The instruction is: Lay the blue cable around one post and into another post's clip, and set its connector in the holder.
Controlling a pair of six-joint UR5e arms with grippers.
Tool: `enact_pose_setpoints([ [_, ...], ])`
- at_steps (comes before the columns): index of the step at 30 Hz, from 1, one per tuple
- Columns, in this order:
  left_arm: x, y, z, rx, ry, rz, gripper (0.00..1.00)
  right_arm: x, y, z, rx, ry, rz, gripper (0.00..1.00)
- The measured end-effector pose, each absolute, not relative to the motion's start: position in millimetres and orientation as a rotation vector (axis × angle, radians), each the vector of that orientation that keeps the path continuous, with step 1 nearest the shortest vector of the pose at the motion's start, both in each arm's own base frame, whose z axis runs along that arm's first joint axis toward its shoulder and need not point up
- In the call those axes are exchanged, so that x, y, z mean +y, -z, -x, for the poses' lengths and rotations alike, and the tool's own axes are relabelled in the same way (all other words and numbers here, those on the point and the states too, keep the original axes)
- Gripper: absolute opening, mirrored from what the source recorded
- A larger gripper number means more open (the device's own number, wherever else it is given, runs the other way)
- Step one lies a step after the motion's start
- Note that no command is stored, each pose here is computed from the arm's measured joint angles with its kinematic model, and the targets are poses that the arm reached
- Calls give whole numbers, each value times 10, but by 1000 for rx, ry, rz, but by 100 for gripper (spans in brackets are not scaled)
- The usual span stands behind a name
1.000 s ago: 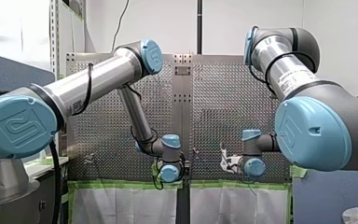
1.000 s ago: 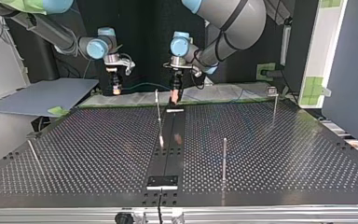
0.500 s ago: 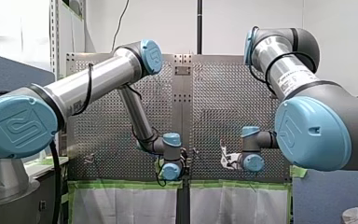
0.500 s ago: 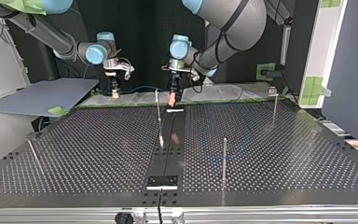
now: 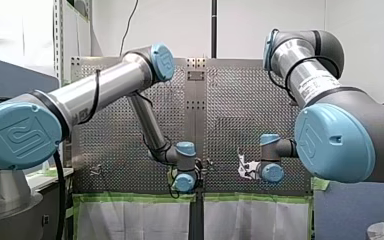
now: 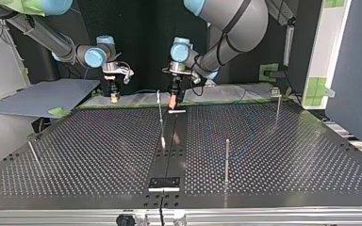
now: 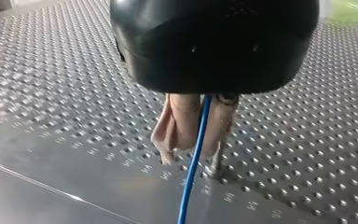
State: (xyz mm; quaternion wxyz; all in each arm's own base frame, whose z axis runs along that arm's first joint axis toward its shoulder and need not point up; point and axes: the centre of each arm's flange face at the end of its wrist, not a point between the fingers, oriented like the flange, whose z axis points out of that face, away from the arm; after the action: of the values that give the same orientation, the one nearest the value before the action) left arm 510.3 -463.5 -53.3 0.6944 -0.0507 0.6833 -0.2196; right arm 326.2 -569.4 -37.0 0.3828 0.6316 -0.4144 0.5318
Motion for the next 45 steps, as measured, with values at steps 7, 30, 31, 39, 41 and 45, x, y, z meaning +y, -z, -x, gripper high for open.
enact_pose_setpoints([
  [7,-4679,503,-5219,1531,487,118,15,-5729,377,-3207,-1061,-1351,-1601,0],
  [30,-4667,448,-5341,1538,473,100,51,-5950,367,-2968,-1082,-1339,-1544,0],
  [31,-4667,452,-5335,1544,469,93,64,-5948,372,-2966,-1083,-1337,-1547,0],
  [39,-4667,522,-5271,1619,429,-26,100,-5913,421,-2951,-1100,-1317,-1573,0],
  [41,-4659,529,-5268,1632,422,-53,100,-5907,429,-2951,-1102,-1314,-1577,0],
  [45,-4641,542,-5247,1665,405,-119,100,-5896,440,-2953,-1107,-1311,-1583,0],
])
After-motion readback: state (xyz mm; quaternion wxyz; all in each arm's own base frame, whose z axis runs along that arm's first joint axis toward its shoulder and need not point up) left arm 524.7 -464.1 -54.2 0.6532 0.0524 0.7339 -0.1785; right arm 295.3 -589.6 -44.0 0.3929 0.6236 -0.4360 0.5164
